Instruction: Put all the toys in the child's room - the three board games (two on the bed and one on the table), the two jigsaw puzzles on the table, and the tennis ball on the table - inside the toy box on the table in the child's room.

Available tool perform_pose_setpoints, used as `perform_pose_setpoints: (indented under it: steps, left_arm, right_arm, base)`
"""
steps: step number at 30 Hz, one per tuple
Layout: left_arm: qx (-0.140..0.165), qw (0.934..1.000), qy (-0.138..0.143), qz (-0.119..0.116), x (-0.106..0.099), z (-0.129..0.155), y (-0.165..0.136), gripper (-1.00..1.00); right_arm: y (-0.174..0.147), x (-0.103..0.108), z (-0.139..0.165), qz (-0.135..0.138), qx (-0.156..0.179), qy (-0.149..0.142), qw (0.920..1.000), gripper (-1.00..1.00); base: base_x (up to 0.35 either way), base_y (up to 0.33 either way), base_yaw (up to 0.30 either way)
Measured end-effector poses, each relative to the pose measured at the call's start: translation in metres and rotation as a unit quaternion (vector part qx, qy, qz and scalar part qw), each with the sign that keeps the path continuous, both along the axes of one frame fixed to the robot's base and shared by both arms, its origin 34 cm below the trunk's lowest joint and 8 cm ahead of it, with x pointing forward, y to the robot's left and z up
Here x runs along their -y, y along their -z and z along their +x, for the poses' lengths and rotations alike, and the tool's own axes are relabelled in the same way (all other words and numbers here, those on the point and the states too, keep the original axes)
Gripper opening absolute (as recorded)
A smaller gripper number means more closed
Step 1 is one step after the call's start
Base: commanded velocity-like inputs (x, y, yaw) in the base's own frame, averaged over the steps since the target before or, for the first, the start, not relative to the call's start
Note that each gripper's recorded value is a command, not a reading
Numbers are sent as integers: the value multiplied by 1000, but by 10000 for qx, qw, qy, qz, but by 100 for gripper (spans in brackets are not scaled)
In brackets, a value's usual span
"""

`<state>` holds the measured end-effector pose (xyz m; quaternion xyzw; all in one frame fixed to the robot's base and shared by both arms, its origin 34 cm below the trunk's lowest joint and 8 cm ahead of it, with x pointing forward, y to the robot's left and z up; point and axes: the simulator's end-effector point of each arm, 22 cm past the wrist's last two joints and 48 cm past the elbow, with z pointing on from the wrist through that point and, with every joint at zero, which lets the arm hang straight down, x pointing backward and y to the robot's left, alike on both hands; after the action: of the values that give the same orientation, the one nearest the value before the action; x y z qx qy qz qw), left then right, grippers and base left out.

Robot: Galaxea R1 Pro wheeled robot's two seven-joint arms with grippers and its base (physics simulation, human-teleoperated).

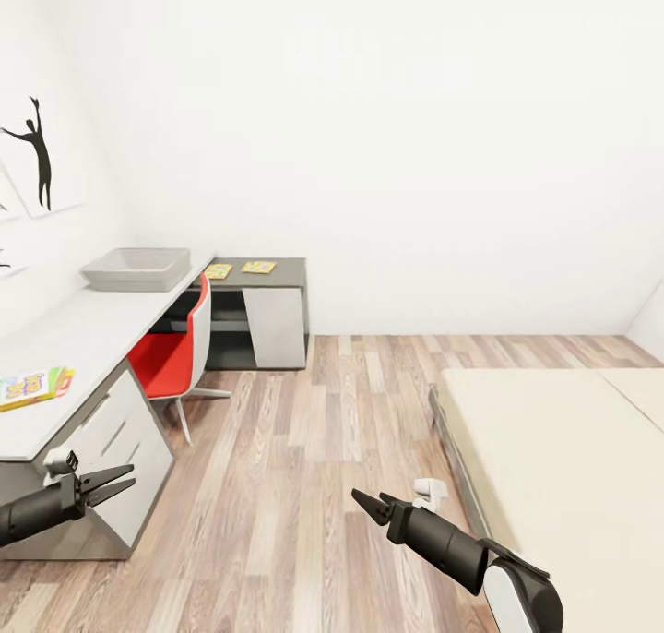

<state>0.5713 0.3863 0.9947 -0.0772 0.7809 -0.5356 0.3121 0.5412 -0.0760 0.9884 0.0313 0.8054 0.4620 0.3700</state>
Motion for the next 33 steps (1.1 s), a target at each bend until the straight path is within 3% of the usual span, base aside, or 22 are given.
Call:
perform_pose_setpoints:
  steps: [33]
  left_arm:
    - [22,10000,0,0,0,0,-2,100]
  right_arm:
    - [-2,0,0,-1,18,-4,10000,100]
  base:
    - [-41,-18,-24]
